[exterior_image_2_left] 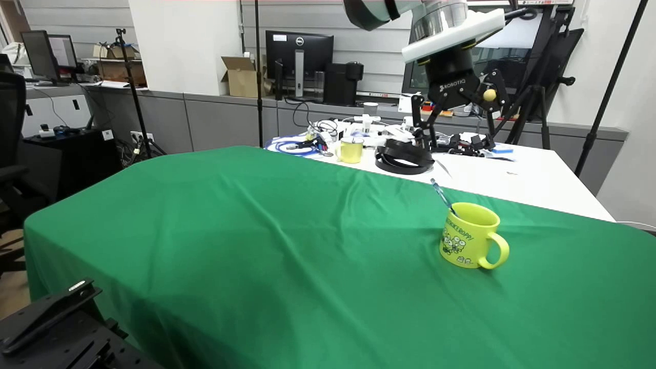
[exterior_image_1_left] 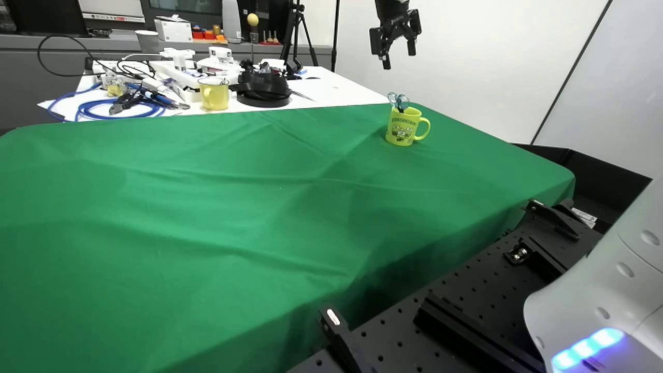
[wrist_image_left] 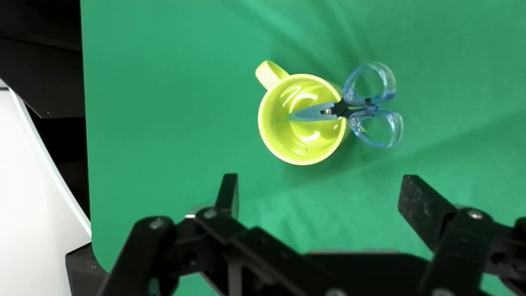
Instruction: Remove the scissors from the mug.
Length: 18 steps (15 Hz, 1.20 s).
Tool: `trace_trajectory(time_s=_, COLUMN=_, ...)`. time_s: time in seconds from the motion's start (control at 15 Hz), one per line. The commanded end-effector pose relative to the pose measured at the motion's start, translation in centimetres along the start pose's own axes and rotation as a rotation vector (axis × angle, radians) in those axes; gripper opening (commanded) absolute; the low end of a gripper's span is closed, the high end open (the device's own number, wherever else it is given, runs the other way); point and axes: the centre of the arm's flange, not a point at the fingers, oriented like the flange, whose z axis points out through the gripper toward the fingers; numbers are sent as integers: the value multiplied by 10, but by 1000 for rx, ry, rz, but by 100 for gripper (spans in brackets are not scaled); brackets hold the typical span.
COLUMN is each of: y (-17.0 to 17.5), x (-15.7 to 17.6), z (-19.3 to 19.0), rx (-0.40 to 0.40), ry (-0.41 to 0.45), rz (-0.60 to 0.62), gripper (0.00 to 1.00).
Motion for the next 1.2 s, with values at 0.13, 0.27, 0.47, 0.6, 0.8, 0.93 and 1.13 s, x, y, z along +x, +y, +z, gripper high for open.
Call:
trace_trajectory(time_s=0.13, y=-19, x=-29, z=5, rx=-55, ry=14, rz=-22, gripper=100)
trace_trajectory(time_s=0.27, y=-24, x=-36, z=9, rx=-70, ry=5, rz=-47, gripper=100)
trace_trajectory(time_s=0.47, y=-29, x=-45, z=18, rx=-79, ry=-3, rz=-63, gripper=100)
trace_trajectory(time_s=0.6, y=-32, x=-50, z=23, rx=-77, ry=-10, rz=-71, gripper=100)
trace_trajectory(time_s=0.8, y=-35, x=-55, z=29, rx=-77, ry=-1, rz=-93, gripper=100)
trace_trajectory(time_s=0.93, y=-36, x=-53, z=34, rx=-80, ry=17, rz=-102, gripper=100)
trace_trajectory(time_s=1.13, y=-35, x=-51, z=37, rx=-69, ry=45, rz=-103, gripper=100)
